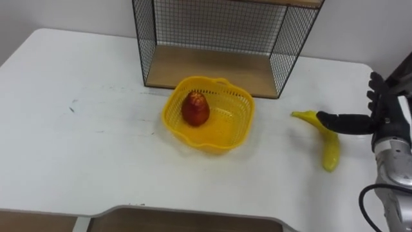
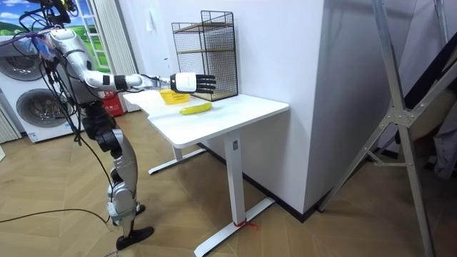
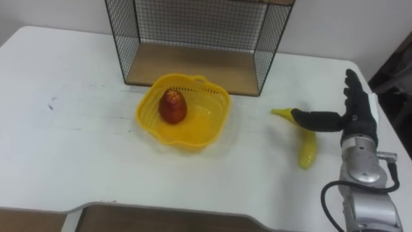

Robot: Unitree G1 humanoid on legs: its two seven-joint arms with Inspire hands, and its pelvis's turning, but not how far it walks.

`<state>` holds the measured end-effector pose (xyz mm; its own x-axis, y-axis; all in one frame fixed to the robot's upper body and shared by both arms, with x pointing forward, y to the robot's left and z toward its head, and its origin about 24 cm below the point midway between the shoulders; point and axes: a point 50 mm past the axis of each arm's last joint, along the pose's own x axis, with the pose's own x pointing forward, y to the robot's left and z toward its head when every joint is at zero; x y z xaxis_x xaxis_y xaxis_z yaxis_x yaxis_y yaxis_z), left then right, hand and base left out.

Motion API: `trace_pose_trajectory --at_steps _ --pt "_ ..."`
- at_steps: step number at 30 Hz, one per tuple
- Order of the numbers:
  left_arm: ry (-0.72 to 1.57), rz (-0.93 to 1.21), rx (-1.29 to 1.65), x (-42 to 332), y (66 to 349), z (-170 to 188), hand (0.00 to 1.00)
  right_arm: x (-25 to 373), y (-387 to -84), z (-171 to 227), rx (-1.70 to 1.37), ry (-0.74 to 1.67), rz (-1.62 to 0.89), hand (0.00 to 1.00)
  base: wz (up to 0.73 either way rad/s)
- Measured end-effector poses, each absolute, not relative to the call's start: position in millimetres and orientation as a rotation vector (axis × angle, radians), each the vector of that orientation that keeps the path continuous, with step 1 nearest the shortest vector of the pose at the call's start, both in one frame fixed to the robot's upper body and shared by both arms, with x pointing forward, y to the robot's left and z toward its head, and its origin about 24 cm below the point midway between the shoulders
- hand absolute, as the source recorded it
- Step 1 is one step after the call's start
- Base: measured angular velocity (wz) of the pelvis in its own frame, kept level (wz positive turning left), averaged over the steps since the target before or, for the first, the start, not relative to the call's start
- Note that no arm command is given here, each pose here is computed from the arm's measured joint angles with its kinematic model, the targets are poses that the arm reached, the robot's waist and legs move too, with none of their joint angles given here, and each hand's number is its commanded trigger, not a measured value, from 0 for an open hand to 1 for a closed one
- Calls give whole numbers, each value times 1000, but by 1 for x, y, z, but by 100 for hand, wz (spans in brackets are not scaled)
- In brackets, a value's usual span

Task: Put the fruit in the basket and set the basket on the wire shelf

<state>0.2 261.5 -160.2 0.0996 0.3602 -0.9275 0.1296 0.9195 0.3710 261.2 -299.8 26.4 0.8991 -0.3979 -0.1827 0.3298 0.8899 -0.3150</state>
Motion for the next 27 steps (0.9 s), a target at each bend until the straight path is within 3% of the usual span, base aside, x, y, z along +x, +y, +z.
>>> trace_pose_trajectory --at_steps 27 --pt "1523 202 393 -12 264 -160 0 248 -308 -9 -260 429 -354 0 0"
